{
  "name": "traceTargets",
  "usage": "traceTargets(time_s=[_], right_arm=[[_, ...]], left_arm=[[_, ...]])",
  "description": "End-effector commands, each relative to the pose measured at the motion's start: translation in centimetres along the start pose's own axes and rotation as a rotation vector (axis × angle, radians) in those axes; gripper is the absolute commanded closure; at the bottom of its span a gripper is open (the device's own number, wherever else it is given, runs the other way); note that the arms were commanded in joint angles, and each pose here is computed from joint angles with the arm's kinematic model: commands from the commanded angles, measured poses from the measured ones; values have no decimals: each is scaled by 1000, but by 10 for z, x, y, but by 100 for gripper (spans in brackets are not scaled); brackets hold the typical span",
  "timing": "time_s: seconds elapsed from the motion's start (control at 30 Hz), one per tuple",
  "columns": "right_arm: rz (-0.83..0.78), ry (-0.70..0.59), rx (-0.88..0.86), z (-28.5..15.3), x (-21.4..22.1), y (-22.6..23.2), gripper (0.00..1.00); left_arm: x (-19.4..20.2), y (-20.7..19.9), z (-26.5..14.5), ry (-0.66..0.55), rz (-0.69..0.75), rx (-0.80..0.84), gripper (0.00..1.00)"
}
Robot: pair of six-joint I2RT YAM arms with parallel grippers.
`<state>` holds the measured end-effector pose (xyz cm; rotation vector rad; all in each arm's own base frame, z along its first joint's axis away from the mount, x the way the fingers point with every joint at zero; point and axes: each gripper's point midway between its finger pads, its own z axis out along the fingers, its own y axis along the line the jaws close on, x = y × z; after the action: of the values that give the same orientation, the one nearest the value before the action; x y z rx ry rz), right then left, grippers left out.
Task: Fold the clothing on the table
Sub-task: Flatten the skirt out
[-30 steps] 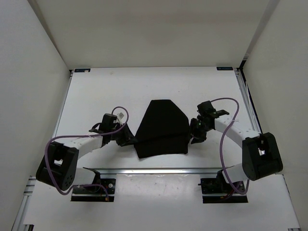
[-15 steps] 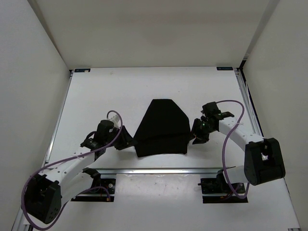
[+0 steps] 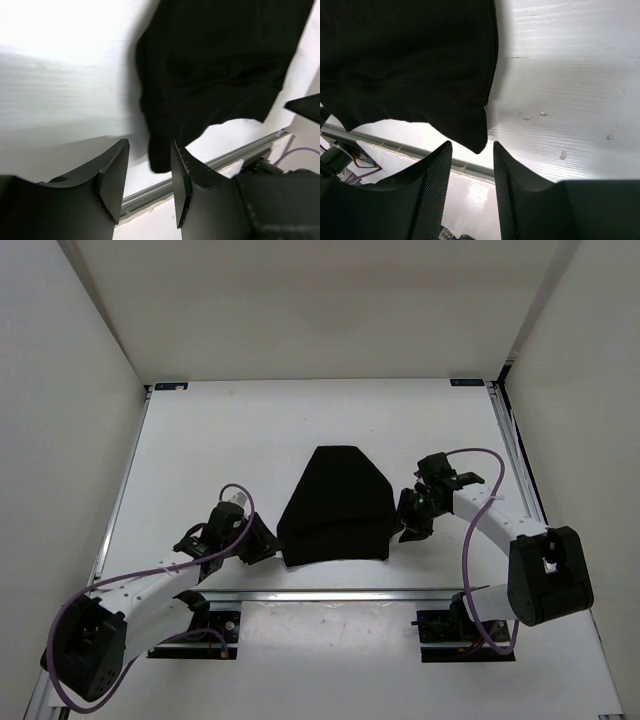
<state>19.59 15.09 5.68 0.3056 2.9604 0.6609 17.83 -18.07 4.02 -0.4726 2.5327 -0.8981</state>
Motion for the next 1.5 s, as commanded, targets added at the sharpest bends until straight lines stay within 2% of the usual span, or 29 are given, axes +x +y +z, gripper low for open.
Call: traceTargets(time_s=[0.0,0.1,0.2,0.23,0.27,0.33,0.53,1.1,1.2,1.33,1.47], right_arm=[[-15,6,-17,-3,2,8,56],[-11,14,-9,-2,5,6,56],[4,12,8,-3,7,-1,56],[14,5,6,-2,5,-3,56],[12,5,13,-1,6,-4,56],[20,12,18,1,9,-7,56],[66,63,-7,19,24,-15,57],[69,73,-199,45,13,12,57],[56,63,-212,46,11,14,60],[52,40,-168,37,5,9,65],[79,-1,-78,22,2,-6,65]], left_arm=[[-7,-14,6,-32,-46,55,51],[2,-12,11,-1,-70,61,51],[10,-8,13,20,-65,55,62],[15,-5,15,39,-68,49,70],[14,-4,16,34,-69,49,84],[17,0,16,39,-65,36,99],[16,-2,18,50,-41,31,100],[18,7,20,71,-46,0,100],[18,10,22,66,-41,-14,100],[15,5,22,65,-42,-6,100],[13,5,22,62,-34,-12,100]])
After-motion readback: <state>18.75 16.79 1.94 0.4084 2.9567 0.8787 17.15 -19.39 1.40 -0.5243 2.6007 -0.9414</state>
